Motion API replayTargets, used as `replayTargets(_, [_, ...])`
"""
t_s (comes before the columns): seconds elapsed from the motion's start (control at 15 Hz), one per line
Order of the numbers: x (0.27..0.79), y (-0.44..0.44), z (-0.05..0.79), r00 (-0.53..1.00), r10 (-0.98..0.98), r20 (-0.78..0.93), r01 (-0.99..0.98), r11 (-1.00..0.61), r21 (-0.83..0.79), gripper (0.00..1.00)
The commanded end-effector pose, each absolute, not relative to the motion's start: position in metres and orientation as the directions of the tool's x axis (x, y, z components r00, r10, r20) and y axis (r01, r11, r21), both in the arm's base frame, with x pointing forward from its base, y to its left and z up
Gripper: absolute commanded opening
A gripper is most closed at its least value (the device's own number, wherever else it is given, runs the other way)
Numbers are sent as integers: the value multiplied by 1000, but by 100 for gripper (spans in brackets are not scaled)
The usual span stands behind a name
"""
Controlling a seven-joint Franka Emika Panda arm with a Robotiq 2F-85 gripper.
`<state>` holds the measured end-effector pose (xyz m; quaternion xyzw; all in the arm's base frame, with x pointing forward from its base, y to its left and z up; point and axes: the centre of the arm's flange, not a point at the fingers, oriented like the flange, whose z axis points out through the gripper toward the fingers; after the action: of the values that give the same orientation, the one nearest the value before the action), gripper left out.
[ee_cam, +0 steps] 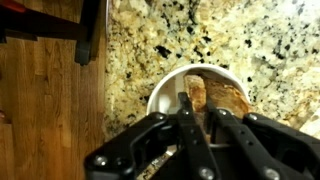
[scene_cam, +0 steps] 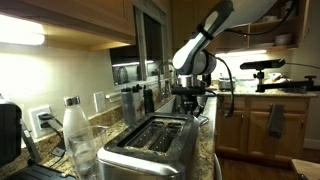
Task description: Put the slices of bread in the toaster
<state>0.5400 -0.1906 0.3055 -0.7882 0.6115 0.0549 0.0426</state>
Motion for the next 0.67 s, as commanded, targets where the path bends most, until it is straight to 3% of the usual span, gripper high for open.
replayTargets(0.0, [542,-193,306,231,-965,-127,-972,-235,18,9])
replayTargets(0.6, [542,-194,319,238,-966,-103,-970,-241,21,9])
